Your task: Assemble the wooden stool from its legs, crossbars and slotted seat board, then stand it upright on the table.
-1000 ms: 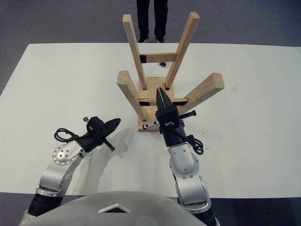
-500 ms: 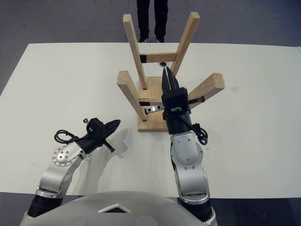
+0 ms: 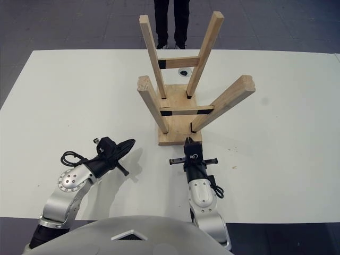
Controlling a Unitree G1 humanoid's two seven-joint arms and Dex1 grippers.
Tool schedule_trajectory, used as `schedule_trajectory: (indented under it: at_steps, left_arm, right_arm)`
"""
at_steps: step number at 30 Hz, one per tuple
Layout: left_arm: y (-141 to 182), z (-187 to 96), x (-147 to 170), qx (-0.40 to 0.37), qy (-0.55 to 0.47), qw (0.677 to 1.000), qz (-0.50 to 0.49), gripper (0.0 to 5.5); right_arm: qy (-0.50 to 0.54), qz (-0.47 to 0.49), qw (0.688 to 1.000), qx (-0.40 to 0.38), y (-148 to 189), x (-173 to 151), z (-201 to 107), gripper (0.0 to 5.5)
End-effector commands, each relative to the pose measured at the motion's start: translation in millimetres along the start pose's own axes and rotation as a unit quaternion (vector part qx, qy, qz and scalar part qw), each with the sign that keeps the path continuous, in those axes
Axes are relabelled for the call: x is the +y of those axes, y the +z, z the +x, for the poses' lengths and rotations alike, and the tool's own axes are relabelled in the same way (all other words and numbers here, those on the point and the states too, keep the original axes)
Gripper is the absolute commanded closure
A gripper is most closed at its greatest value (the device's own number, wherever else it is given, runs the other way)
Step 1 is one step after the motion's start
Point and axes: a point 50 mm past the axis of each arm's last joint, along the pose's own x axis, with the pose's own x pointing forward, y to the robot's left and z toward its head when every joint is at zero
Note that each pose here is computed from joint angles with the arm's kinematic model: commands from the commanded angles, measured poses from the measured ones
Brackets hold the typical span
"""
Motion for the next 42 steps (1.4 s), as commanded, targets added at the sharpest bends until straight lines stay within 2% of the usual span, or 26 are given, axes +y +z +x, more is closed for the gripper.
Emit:
schedule_trajectory:
  at_steps: [1, 9, 14, 18, 24, 27, 33, 42]
  left_arm:
    - [-0.7, 0.1, 2.3, 0.004, 0.000, 1.000, 0.001, 5.40]
    - [-0.2, 2.8, 2.5, 0.002, -0.005, 1.000, -0.001, 5.40]
    - [-1.5, 3.1, 2.2, 0.004, -0.005, 1.000, -0.004, 5.40]
    - [-2.9, 3.9, 0.2, 0.004, -0.007, 1.000, -0.007, 5.40]
    - [-3.5, 4.1, 0.3, 0.005, -0.006, 1.000, -0.007, 5.40]
    - [-4.0, 3.5, -0.2, 0.004, -0.003, 1.000, -0.009, 5.40]
    - [-3.9, 2.9, -0.2, 0.005, -0.002, 1.000, -0.009, 5.40]
    - [-3.1, 2.5, 0.2, 0.005, -0.003, 1.000, -0.008, 5.40]
  right_arm:
    - [0.004, 0.008, 0.996, -0.093, 25.8, 8.3, -4.4, 5.37]
    - [0.026, -0.025, 0.972, -0.232, 60.5, 5.6, -35.1, 5.37]
    - [0.015, -0.033, 0.963, -0.268, 83.1, 1.7, -22.6, 5.37]
    - [-0.005, -0.061, 0.962, -0.267, 96.7, -6.0, 9.4, 5.37]
    - [-0.007, -0.066, 0.960, -0.272, 119.3, -10.2, 36.5, 5.37]
    - [-0.007, -0.065, 0.958, -0.281, 128.8, -8.6, 41.1, 5.37]
    - [-0.014, -0.064, 0.967, -0.246, 119.6, -11.2, 47.7, 5.37]
    - [0.007, -0.043, 0.976, -0.214, 99.0, 0.0, 30.4, 5.37]
